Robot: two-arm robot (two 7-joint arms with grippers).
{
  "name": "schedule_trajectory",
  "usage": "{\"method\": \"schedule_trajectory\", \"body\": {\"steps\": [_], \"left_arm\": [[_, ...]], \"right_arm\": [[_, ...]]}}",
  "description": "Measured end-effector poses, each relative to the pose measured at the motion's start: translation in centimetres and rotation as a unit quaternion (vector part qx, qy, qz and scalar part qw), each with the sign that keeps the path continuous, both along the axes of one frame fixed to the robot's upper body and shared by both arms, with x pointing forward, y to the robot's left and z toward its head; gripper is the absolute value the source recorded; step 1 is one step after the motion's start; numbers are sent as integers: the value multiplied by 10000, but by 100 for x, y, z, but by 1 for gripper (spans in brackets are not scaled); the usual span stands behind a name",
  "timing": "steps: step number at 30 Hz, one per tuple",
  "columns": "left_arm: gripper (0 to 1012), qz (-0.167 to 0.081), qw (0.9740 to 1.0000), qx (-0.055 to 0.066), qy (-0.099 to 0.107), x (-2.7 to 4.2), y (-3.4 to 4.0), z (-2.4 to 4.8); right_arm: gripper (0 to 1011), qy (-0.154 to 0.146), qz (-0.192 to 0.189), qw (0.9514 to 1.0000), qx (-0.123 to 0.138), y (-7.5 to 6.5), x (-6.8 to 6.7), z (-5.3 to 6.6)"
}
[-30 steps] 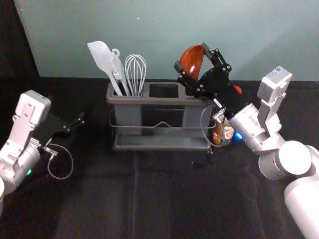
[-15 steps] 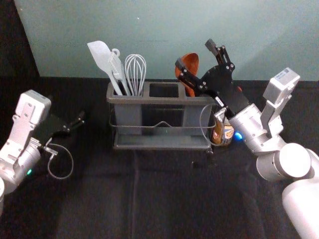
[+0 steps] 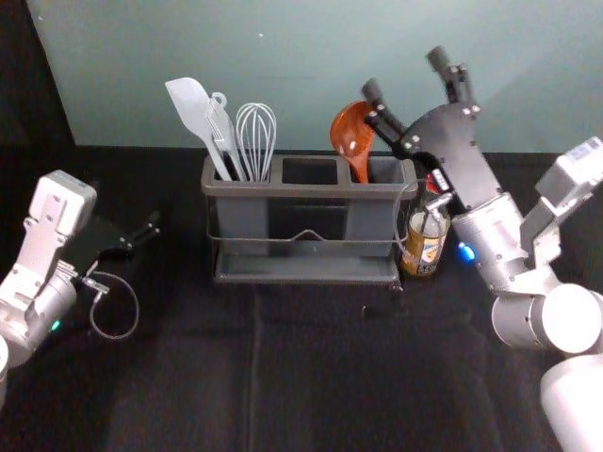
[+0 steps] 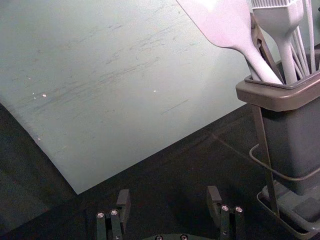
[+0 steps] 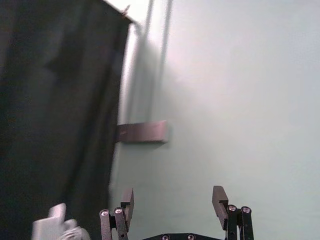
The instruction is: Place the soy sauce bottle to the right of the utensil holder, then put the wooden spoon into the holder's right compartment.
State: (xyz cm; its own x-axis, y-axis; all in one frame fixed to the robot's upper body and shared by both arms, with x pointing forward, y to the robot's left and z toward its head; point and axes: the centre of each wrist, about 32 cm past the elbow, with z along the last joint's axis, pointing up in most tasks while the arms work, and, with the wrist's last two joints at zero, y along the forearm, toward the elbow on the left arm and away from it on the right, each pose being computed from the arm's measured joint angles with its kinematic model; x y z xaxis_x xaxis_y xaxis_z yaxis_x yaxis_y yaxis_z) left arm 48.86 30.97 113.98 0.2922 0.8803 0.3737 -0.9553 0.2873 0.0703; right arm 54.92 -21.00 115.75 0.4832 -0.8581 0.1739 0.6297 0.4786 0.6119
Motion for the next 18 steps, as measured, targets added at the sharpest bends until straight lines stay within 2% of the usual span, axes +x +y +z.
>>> {"method": "schedule_trajectory", "body": {"steps": [3, 6, 7, 10, 11, 15, 18], "left_arm": [[1005, 0, 10000, 0, 0, 0, 0, 0], [1005, 0, 10000, 0, 0, 0, 0, 0], [1005, 0, 10000, 0, 0, 0, 0, 0], [1005, 0, 10000, 0, 0, 0, 0, 0], [1005, 0, 10000, 0, 0, 0, 0, 0], [1005, 0, 10000, 0, 0, 0, 0, 0], [1005, 0, 10000, 0, 0, 0, 0, 0]], "right_arm": [[1004, -126, -285, 9994, 121, -23, -32, -15], [1004, -396, -714, 9960, 373, -55, -51, -35], [1004, -561, -910, 9930, 499, -74, -50, -52], [1004, -769, -1164, 9881, 653, -103, -39, -72], [1004, -878, -1333, 9845, 730, -126, -32, -88], [1004, -1007, -1740, 9764, 782, -192, -33, -143], [1004, -905, -2022, 9732, 612, -260, -71, -206]]}}
